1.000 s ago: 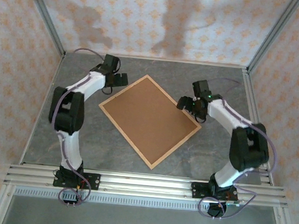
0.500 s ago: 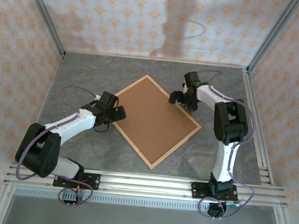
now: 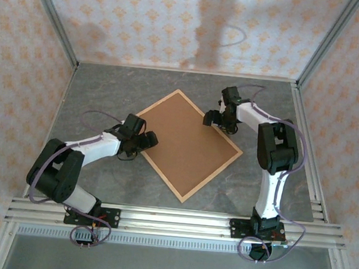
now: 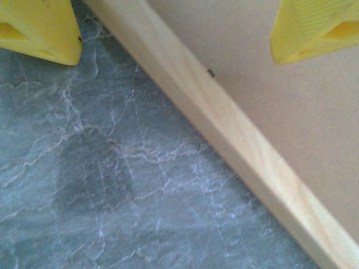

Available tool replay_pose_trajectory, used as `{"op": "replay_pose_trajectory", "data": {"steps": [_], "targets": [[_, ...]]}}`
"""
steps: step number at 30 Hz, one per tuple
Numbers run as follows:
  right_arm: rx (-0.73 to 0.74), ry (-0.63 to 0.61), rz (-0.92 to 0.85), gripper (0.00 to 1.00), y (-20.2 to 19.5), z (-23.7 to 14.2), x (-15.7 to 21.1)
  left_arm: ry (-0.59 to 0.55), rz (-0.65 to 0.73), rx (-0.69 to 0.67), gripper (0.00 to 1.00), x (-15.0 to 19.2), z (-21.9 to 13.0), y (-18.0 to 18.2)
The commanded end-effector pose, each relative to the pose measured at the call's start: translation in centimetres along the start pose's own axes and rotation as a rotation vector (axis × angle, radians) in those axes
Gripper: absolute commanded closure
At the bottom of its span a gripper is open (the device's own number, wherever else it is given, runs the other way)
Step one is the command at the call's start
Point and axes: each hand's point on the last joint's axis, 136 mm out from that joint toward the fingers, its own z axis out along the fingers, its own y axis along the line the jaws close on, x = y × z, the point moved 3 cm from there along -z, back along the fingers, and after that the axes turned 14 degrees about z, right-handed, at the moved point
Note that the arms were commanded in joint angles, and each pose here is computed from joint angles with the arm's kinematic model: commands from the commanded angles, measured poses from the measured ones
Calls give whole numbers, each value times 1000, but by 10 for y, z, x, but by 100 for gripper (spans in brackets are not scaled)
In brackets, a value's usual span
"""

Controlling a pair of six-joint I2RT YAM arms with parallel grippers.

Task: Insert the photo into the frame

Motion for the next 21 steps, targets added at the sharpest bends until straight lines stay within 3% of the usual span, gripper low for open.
{"op": "replay_pose_trajectory", "data": {"steps": [1, 12, 21], "targets": [[-17, 74, 24, 14, -4, -12, 25, -15, -2, 93, 15, -7, 7, -19], [-33, 136, 113, 17, -26, -33, 75, -36, 29, 145, 20, -34, 26, -41], [-126, 131, 234, 24, -32, -44, 108, -87, 76, 108, 38, -84, 49, -47]]}}
